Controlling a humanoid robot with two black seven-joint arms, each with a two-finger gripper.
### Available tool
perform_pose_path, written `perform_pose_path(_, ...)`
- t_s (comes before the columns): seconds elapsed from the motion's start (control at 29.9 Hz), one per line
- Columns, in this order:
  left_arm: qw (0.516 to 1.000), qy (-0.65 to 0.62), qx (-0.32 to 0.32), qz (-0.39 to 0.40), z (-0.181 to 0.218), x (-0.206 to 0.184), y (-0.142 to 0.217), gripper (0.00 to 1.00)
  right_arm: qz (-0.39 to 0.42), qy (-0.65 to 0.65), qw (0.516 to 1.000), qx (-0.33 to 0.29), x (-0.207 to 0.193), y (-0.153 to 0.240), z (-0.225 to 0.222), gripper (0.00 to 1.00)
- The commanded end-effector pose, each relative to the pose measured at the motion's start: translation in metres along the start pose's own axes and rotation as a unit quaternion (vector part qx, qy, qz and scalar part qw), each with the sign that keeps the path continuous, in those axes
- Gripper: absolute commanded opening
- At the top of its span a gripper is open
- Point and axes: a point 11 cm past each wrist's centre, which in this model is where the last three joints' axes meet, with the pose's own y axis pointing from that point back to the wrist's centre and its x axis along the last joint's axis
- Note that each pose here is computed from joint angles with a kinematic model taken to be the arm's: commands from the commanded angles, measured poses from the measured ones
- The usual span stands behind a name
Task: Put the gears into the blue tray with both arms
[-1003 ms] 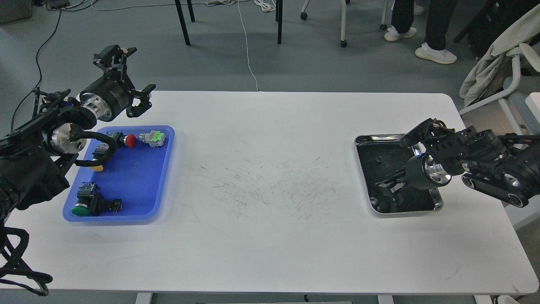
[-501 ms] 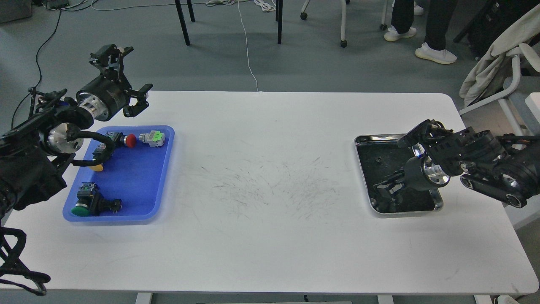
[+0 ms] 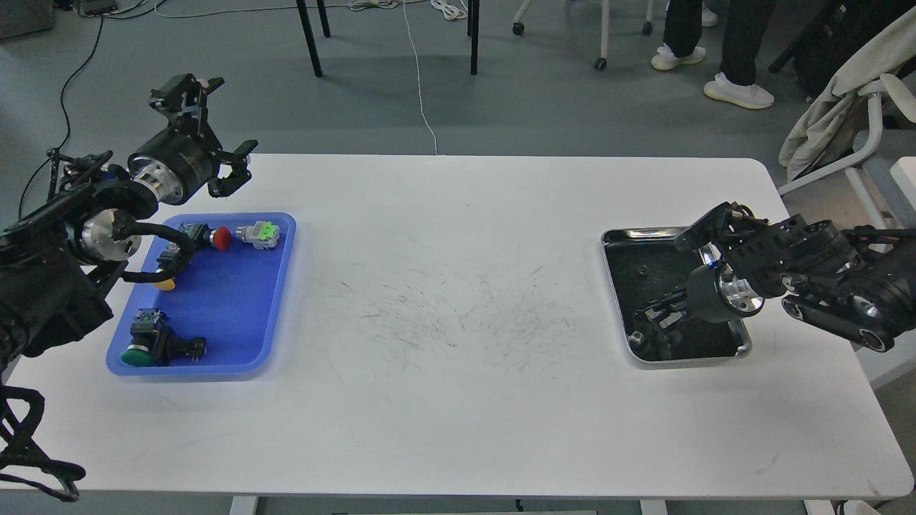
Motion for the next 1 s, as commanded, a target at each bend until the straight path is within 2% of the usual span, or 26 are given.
perform_pose_path(0.0, 1.0, 0.0, 0.001, 0.0, -0.001, 0.0, 0.0, 0.99, 0.001, 0.002, 1.0, 0.001, 0.002, -0.001, -0.001, 0.01)
perform_pose_path(0.23, 1.0, 0.0, 0.0, 0.002, 0.0, 0.001, 0.001, 0.99, 0.007, 0.005, 1.0, -0.001, 0.009, 0.003, -0.001, 0.02)
perform_pose_path(0.3, 1.0, -0.001, 0.0, 0.001, 0.0, 0.001, 0.0, 0.99, 0.007, 0.005, 1.0, -0.001, 0.009, 0.003, -0.001, 0.12)
perform_pose_path(0.4, 1.0, 0.0, -0.001, 0.001, 0.001, 0.001, 0.0, 0.99, 0.007, 0.003, 1.0, -0.002, 0.009, 0.003, 0.0, 0.37)
perform_pose_path(0.43, 1.0, -0.001, 0.0, 0.001, 0.0, 0.001, 0.0, 0.99, 0.008, 0.002, 1.0, -0.002, 0.009, 0.003, 0.0, 0.42)
perform_pose_path(0.53, 1.0, -0.001, 0.0, 0.001, 0.0, 0.001, 0.0, 0.99, 0.009, 0.002, 1.0, -0.001, 0.01, 0.003, 0.0, 0.44)
perform_pose_path(0.64, 1.0, -0.001, 0.0, 0.001, 0.0, 0.001, 0.0, 0.99, 0.016, -0.002, 1.0, 0.001, 0.014, 0.004, -0.001, 0.55)
perform_pose_path(0.97, 1.0, 0.0, 0.0, 0.002, -0.001, 0.001, 0.0, 0.99, 0.02, -0.003, 1.0, -0.007, 0.016, 0.004, 0.003, 0.56)
